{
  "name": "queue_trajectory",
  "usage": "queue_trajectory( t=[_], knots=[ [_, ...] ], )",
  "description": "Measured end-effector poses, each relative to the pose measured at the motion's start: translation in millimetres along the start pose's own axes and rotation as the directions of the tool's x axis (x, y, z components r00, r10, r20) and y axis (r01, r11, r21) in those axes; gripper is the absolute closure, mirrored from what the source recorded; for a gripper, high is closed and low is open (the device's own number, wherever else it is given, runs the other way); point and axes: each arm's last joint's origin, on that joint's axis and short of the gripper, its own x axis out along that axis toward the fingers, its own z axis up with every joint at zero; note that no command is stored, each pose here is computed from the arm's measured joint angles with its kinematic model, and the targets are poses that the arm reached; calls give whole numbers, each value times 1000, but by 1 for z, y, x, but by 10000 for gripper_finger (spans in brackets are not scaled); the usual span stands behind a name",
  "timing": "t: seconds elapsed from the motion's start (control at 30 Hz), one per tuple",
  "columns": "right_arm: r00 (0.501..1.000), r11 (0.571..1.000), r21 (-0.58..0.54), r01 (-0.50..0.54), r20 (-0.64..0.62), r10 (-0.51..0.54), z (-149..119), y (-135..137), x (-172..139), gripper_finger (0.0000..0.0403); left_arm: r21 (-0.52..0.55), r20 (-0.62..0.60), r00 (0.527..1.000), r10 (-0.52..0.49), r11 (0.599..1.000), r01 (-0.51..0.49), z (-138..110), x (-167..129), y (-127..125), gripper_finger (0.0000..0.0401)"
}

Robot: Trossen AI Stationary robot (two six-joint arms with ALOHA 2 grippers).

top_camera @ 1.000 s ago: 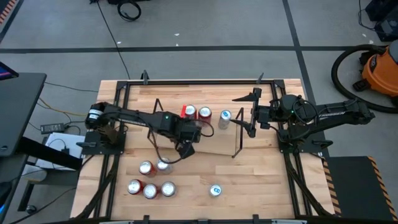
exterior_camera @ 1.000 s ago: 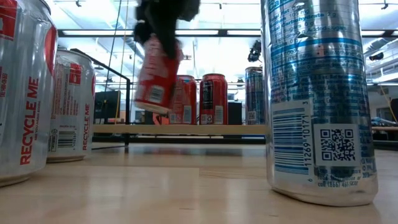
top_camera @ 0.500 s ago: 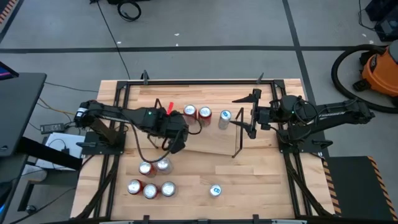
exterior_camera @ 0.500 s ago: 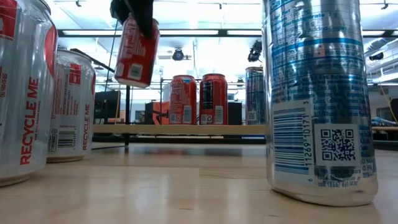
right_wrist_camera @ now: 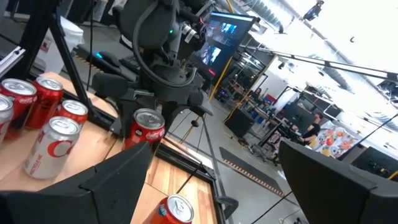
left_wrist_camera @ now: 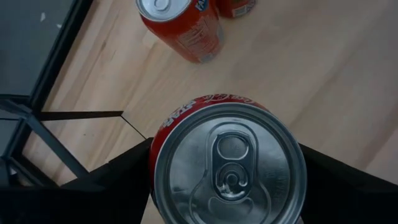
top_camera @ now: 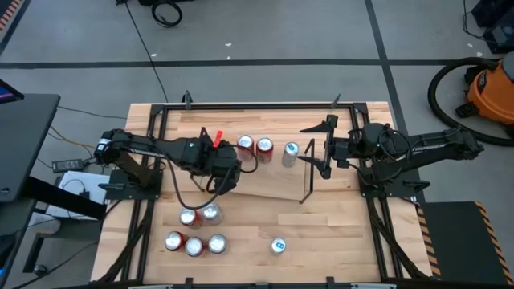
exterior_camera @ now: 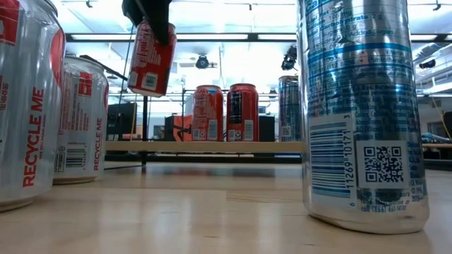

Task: Place canned beverage on shelf
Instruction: Adjust the red-white soda can on the shelf

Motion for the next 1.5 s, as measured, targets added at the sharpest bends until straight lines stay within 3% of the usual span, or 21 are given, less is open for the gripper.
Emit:
queue_trajectory(
  t=[0.37, 0.57, 0.8, 1.1, 1.23, 1.5],
  knots=[
    [1000, 1000, -1, 0, 0, 0, 0, 0, 0, 34, -22, 17, 1000, 11, 1000, -11, 7, 4, 7, 85],
    [1000, 1000, -2, 1, 0, -1, 0, 0, 0, 34, -135, 8, 1000, 21, 991, -20, 11, 8, 14, 85],
    [1000, 1000, -2, 1, 1, -1, 0, 0, 0, 34, -385, -33, 999, 22, 922, -33, 16, 13, 25, 85],
    [1000, 1000, -2, 4, 4, -4, 0, 0, 0, 34, -537, -47, 999, -2, 843, -24, 17, 14, 26, 85],
    [1000, 1000, -1, 4, 4, -4, 0, 0, 0, 34, -516, -53, 999, -10, 857, -18, 16, 14, 25, 85],
    [1000, 1000, 1, 3, 5, -3, 0, 0, 0, 34, -318, -91, 995, 30, 946, -58, 13, 14, 29, 85]
  ],
)
